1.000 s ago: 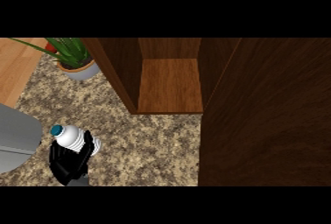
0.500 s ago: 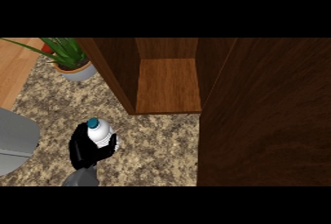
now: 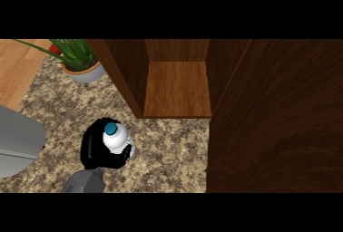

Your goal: Pick up the bottled water, place it into the cabinet and close the cabinet

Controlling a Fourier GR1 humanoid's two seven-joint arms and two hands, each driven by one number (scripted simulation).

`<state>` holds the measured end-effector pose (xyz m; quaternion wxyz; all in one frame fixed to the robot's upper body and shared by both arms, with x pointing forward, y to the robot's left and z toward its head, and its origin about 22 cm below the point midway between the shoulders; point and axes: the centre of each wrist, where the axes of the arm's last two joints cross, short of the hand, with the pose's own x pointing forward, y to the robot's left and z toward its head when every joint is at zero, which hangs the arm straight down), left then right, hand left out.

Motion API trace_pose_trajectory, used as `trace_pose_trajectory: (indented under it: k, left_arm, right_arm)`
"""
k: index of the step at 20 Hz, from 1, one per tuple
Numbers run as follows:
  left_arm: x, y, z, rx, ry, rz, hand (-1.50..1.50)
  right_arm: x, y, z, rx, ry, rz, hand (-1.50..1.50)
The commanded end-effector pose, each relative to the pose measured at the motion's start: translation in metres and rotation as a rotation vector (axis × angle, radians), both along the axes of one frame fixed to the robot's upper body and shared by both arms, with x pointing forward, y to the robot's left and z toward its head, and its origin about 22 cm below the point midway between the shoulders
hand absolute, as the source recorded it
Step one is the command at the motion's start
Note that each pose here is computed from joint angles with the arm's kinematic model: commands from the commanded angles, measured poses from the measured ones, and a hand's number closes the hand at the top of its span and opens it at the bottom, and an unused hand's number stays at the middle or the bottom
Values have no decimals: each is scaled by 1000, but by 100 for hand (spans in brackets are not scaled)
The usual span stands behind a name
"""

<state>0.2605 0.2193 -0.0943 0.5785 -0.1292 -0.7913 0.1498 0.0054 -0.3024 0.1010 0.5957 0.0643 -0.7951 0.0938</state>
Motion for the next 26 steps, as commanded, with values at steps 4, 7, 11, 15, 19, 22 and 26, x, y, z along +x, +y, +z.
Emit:
trace_pose_trajectory:
  k: [4,7,11,15,19,22,26]
  left_arm:
    - [10,-64,69,-5,-60,-127,150]
    - [-2,-82,83,2,-99,-147,150]
    - [10,-90,132,41,-80,-216,150]
    - [0,-126,147,55,-78,-192,150]
    - [-2,-162,179,87,-56,-188,150]
    - [19,-169,203,102,-64,-129,150]
    - [19,-191,198,148,-68,-73,150]
  right_arm:
    - [-2,9,25,9,-53,-3,-150]
    - [3,6,27,5,-74,9,-150]
    - [6,9,22,8,-61,12,-150]
    - [5,11,30,15,-64,18,-150]
    - [11,10,29,9,-78,26,-150]
    - [9,13,30,14,-70,18,-150]
    - [9,9,30,10,-81,47,-150]
